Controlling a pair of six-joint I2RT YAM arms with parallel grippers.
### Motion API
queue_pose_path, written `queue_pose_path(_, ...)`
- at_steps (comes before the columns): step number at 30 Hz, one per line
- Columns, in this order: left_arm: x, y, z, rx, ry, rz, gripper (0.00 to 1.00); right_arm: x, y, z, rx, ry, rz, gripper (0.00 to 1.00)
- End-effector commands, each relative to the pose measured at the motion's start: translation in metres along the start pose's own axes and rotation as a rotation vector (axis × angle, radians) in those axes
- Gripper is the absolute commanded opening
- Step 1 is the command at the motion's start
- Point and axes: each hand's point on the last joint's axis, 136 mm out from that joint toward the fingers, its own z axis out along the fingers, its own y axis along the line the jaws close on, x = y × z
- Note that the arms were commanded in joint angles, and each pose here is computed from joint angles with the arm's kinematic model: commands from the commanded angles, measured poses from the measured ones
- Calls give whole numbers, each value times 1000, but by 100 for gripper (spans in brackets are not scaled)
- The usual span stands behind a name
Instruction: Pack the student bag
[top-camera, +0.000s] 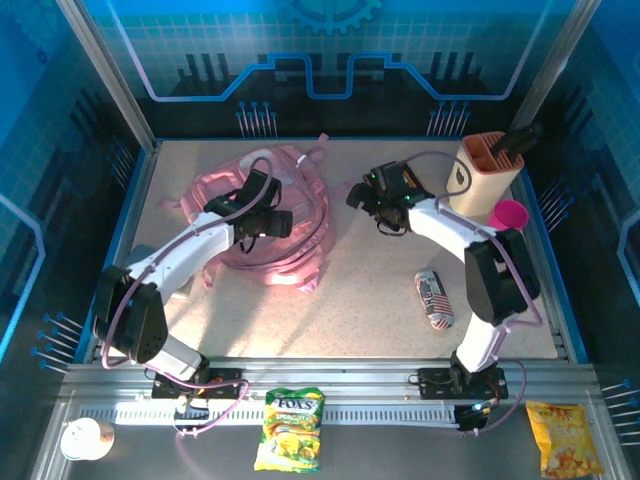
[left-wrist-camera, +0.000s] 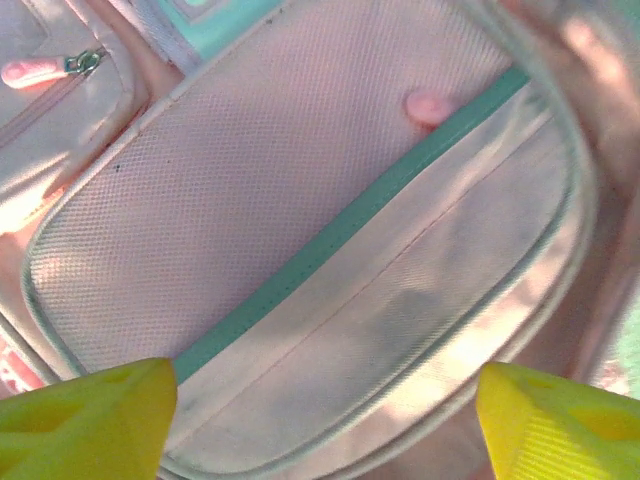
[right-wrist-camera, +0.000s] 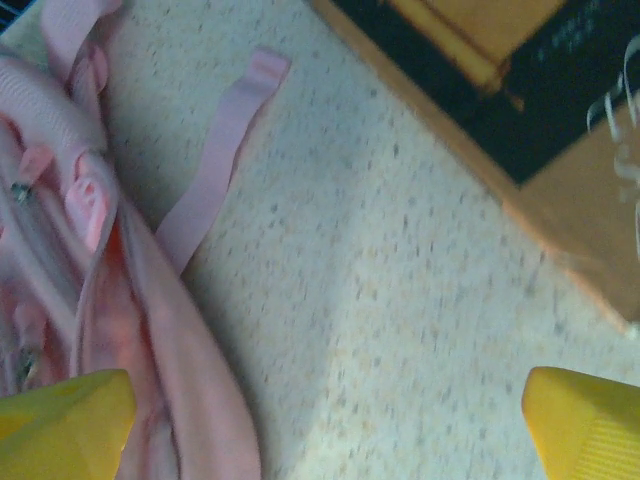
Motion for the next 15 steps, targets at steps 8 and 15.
queue_pose_path(8, -20, -18, -22, 164, -75, -148, 96, -29, -34, 49, 168, 158, -126, 100)
queue_pose_path(15, -24, -31, -26, 248, -73, -144, 99, -41, -44, 73, 171, 212, -70, 100)
